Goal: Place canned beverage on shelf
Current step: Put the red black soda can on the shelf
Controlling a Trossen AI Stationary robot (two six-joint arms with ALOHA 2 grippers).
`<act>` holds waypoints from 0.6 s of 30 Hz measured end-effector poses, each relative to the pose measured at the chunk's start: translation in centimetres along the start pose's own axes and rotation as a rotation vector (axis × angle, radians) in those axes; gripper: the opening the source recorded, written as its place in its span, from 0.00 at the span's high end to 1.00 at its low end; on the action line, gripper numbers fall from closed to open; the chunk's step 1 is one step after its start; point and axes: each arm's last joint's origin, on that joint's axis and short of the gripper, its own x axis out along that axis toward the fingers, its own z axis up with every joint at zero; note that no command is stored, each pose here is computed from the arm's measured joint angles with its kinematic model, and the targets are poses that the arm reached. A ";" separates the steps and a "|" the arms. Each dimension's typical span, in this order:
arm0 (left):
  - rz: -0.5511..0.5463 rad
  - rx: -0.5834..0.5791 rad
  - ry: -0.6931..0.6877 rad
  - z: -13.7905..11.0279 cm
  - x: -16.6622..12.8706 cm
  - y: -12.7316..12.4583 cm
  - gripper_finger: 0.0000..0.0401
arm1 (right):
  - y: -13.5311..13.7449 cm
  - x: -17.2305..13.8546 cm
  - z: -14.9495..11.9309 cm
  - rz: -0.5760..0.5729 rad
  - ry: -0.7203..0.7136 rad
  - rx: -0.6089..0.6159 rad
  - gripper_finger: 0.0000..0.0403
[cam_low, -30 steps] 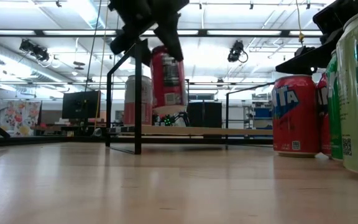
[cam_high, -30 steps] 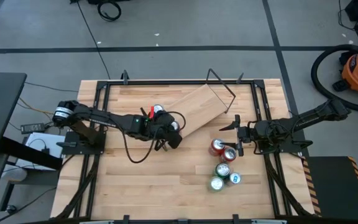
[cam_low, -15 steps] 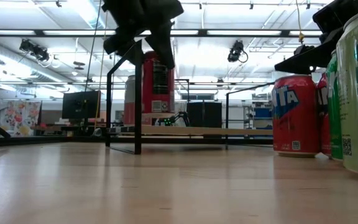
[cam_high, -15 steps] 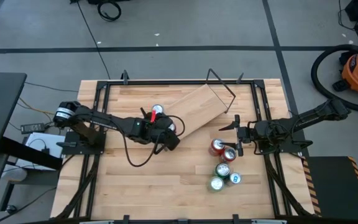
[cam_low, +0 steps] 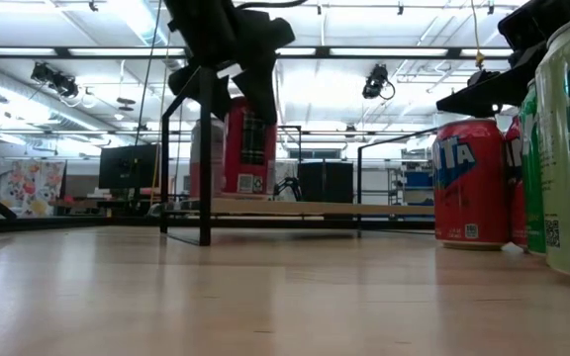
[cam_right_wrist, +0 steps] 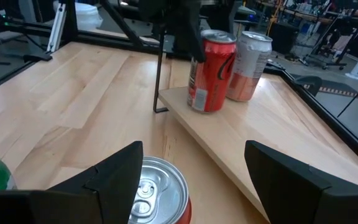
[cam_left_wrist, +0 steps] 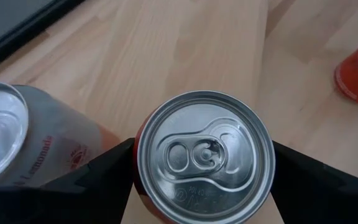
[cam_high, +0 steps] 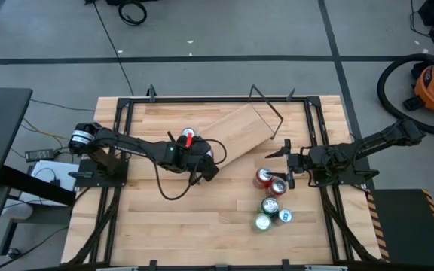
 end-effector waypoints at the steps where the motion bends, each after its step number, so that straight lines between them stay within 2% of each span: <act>1: -0.006 -0.001 0.005 0.0 0.0 0.0 0.21 | 0.0 0.0 0.0 0.001 0.003 -0.001 0.27; 18: -0.063 0.223 0.029 0.0 -0.1 -0.2 0.21 | 0.0 0.0 0.0 0.003 0.005 -0.001 0.27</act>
